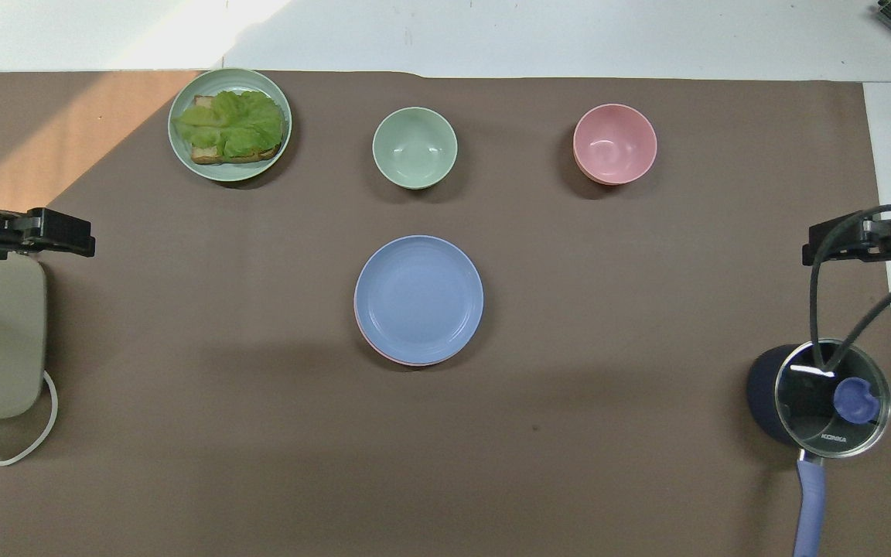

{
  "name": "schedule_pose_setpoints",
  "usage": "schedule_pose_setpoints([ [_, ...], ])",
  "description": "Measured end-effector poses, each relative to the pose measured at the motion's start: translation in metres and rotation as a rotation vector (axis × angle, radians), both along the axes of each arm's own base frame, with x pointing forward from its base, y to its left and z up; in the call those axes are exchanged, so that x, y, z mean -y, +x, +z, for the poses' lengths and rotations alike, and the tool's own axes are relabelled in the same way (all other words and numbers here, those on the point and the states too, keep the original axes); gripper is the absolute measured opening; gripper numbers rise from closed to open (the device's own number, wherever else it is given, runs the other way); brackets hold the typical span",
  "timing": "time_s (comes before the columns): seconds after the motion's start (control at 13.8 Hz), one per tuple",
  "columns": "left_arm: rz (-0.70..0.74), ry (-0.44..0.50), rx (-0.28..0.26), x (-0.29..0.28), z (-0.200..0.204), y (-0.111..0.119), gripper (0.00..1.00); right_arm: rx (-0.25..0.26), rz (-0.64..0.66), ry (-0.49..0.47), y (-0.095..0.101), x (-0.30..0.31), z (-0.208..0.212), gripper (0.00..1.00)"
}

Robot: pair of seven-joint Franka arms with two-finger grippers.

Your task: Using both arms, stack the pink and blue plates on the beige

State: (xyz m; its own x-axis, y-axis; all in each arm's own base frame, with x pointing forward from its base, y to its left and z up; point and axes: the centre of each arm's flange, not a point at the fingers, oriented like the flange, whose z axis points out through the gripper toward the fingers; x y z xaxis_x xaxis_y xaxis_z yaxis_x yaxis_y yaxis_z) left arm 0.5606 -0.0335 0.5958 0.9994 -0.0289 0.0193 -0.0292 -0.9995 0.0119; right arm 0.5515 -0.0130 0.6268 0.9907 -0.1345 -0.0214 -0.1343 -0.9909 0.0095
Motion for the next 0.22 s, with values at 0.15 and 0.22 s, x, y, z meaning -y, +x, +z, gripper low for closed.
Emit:
schedule_pose_setpoints([
  [0.15,0.000,0.000,0.000,0.0000,0.0000,0.0000,1.00,0.000,0.001,0.000,-0.0006,-0.0003,0.0008,1.00],
  [0.22,0.000,0.000,0.000,0.0000,0.0000,0.0000,1.00,0.001,0.001,0.000,-0.0007,-0.0004,0.0010,1.00],
])
